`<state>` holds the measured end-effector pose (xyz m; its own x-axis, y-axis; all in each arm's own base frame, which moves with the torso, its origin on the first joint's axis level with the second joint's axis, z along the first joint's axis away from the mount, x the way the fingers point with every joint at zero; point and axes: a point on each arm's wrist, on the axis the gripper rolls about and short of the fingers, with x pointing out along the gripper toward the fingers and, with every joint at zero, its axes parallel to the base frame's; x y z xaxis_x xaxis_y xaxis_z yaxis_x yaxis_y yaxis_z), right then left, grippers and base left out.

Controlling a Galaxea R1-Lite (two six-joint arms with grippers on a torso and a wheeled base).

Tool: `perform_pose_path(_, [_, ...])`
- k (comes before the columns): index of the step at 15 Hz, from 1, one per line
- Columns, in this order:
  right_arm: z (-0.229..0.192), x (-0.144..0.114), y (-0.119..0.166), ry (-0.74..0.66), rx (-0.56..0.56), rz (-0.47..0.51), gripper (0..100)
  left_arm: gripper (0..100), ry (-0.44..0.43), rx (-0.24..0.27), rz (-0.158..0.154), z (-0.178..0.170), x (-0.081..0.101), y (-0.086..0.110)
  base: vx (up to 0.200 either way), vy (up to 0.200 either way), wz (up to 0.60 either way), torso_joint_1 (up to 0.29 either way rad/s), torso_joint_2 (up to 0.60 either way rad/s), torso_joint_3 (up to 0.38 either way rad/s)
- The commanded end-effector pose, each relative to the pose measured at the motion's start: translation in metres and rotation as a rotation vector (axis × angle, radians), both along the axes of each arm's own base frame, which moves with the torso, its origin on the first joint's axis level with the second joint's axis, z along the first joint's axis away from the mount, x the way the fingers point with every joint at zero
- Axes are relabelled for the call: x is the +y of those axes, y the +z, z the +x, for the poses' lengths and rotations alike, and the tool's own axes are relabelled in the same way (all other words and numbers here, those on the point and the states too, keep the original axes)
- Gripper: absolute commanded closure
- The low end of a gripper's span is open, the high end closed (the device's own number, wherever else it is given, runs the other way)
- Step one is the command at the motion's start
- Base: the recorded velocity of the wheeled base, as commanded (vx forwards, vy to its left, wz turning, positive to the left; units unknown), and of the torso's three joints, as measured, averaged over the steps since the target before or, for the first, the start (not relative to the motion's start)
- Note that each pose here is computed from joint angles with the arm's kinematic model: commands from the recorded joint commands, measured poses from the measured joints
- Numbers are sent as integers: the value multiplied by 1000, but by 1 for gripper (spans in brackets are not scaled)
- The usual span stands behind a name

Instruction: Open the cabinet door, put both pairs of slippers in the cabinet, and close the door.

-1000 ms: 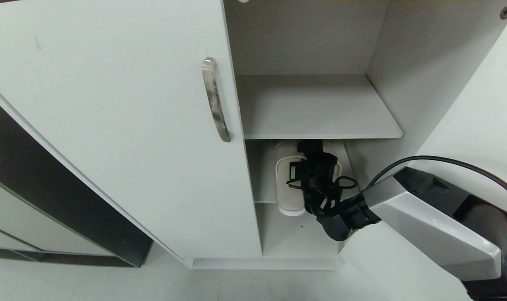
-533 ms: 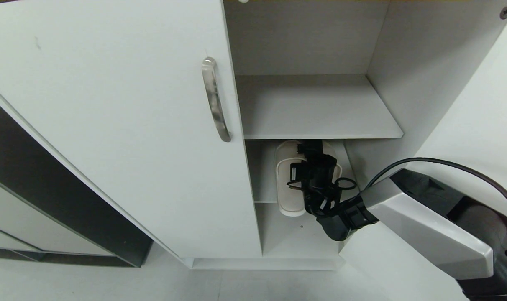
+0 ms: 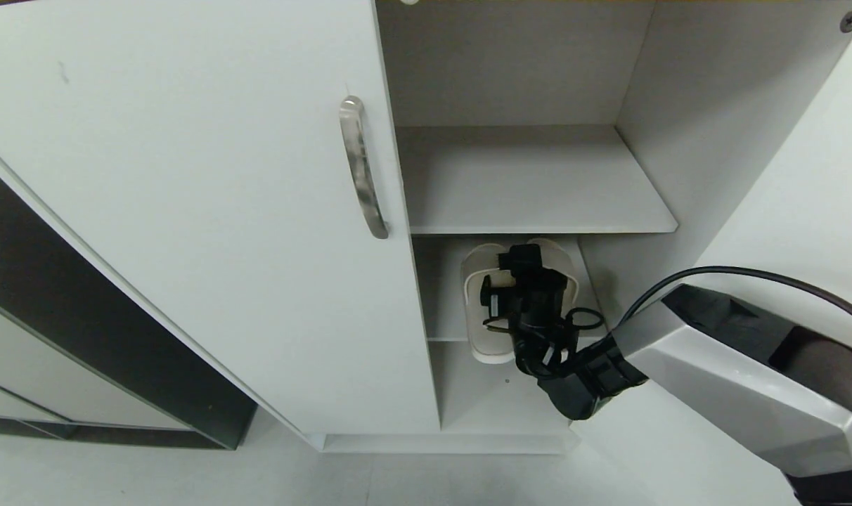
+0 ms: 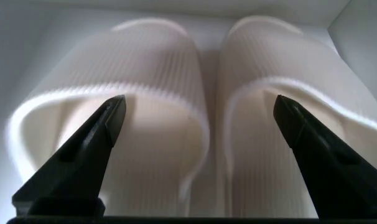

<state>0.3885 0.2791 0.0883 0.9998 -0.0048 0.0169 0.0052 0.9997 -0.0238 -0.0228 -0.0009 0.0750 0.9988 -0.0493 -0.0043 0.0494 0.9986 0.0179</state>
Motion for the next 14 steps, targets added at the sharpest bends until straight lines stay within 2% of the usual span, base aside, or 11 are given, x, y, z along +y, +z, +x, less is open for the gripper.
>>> perform_pose_path(1, [-27,-2,20,29,-16,13,0,100,0,2,0,0,0,0,0,0,0,0,0,0])
perform_pose_path(4, [-74,-10,30,92,-29,21,0,100,0,2,0,0,0,0,0,0,0,0,0,0])
perform_pose_path(6, [-98,-14,27,126,8,-12,0,100,0,2,0,0,0,0,0,0,0,0,0,0])
perform_pose_path(12, [-111,-5,30,164,8,-19,0,100,0,2,-3,0,0,0,0,0,0,0,0,0])
perform_pose_path(14, [-114,-2,29,173,11,-23,0,100,0,2,-3,0,0,0,-200,0,0,2,2,7])
